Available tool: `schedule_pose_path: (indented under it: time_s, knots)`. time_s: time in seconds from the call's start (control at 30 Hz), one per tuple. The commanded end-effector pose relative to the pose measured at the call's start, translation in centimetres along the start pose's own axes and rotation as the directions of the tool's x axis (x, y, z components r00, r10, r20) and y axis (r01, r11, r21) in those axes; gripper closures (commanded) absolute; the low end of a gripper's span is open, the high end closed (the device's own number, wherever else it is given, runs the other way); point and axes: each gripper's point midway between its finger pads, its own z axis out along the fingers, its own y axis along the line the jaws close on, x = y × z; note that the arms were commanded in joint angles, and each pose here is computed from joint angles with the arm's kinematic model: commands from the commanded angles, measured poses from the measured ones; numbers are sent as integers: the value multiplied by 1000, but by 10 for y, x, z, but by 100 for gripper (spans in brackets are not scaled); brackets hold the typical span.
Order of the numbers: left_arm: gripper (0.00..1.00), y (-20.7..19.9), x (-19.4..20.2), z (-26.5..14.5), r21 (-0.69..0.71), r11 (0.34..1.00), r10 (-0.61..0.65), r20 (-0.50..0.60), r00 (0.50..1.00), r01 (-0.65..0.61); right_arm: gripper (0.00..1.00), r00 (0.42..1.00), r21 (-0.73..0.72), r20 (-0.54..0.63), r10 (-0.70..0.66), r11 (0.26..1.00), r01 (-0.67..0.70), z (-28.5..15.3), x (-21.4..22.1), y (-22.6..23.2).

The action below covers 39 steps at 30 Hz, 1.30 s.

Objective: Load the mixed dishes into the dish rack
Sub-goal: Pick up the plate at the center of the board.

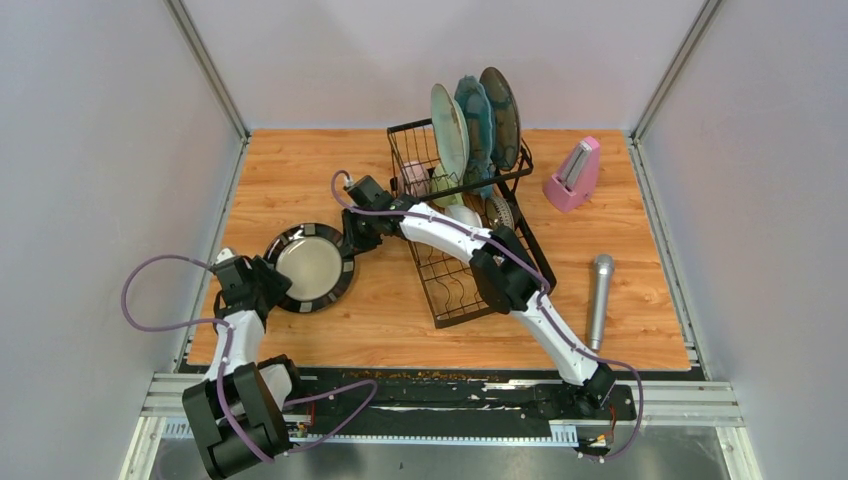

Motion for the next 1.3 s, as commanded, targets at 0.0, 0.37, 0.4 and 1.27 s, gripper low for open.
schedule_pose_path:
  time_s: [0.0, 0.37, 0.4, 1.27]
  knots:
    - [34, -44, 41, -17, 218, 973, -37, -195, 980, 80, 100, 976, -197, 85, -201, 957, 214, -31, 6, 102]
    - [39, -50, 38, -17, 257, 964, -24, -188, 982, 73, 100, 920, -163, 183, -347, 912, 377, -66, 14, 143]
    - [40, -51, 38, -17, 260, 963, -19, -187, 982, 68, 100, 918, -163, 185, -352, 910, 382, -68, 16, 145]
    - [51, -72, 45, -28, 424, 903, 16, -183, 983, 64, 78, 961, -245, 121, -251, 930, 273, -59, 30, 150]
